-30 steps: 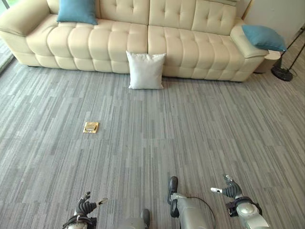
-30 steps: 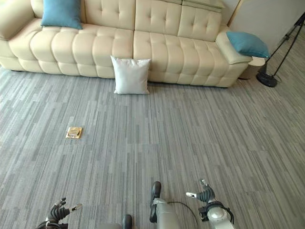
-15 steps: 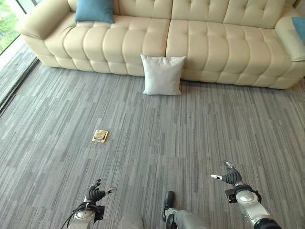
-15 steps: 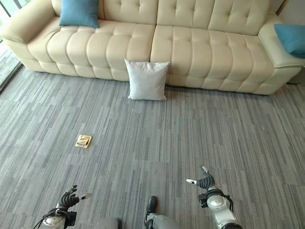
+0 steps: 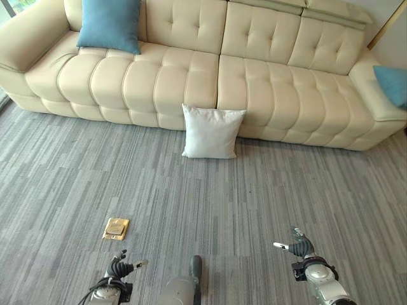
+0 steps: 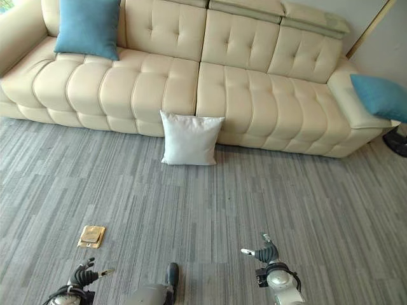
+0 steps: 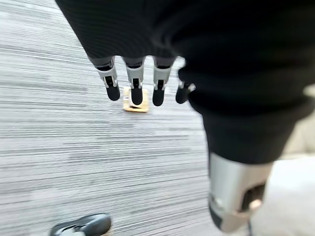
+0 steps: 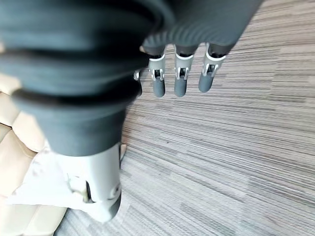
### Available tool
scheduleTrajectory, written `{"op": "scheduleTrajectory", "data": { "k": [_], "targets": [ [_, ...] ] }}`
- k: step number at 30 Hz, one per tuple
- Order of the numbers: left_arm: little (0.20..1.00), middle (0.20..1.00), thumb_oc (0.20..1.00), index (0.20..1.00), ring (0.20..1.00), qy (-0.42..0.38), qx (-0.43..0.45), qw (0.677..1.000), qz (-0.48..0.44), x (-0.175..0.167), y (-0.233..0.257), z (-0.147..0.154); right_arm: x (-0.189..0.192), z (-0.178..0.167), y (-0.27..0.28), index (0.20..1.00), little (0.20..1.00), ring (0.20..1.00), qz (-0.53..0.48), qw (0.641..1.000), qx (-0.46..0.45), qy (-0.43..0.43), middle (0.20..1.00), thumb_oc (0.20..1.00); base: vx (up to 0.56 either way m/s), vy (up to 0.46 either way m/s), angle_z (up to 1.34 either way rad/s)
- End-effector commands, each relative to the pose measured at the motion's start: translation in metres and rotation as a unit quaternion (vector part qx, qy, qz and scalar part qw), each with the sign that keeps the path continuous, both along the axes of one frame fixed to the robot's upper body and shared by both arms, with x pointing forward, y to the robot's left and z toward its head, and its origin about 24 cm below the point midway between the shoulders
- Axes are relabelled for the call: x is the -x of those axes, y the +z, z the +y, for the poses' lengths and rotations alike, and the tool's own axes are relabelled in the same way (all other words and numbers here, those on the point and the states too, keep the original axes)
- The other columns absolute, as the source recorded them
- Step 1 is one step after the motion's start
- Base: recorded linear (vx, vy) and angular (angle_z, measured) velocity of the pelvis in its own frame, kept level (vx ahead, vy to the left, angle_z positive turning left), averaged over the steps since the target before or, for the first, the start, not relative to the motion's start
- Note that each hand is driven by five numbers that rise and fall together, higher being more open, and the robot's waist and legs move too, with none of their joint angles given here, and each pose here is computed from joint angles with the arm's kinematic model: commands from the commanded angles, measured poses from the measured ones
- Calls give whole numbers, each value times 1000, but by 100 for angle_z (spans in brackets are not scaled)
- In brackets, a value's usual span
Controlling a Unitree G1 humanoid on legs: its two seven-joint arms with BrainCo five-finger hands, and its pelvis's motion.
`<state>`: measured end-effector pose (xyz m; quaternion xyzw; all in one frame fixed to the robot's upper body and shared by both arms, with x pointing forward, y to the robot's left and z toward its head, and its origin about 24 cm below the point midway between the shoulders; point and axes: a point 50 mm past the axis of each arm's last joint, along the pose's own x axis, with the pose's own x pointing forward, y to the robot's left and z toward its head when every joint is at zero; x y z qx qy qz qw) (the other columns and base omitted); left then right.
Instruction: Pick up all the scattered cushions and arrange them neatly on the sofa.
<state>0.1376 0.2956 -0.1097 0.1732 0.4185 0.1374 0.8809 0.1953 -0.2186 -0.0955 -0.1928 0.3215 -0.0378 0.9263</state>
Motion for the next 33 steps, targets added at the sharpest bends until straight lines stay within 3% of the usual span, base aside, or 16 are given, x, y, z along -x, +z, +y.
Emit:
{"op": "scheduleTrajectory", "data": {
  "k": [1, 15, 25, 33],
  "targets": [
    [1000, 1000, 1000, 1000, 1000, -23, -32, 999, -6, 4, 7, 7, -14, -9, 18, 1000, 1000, 1000, -45, 999, 16, 10, 1000, 1000, 479, 202, -35],
    [1000, 1000, 1000, 1000, 1000, -16, 0, 1000, 25, 23, -9, -9, -10, -17, 23, 1000, 1000, 1000, -47, 998, 24, 38, 1000, 1000, 524, -136, 49],
    [1000, 1000, 1000, 1000, 1000, -50, 11, 998, 30, 14, -12, -22, -8, -32, 23, 1000, 1000, 1000, -39, 998, 38, 5, 1000, 1000, 205, -79, -38],
    [1000, 1000, 1000, 1000, 1000, -22, 22, 997, 70, 43, -23, -21, -1, -25, 16, 1000, 1000, 1000, -20, 999, 35, 23, 1000, 1000, 143, 73, -47]
  ]
}}
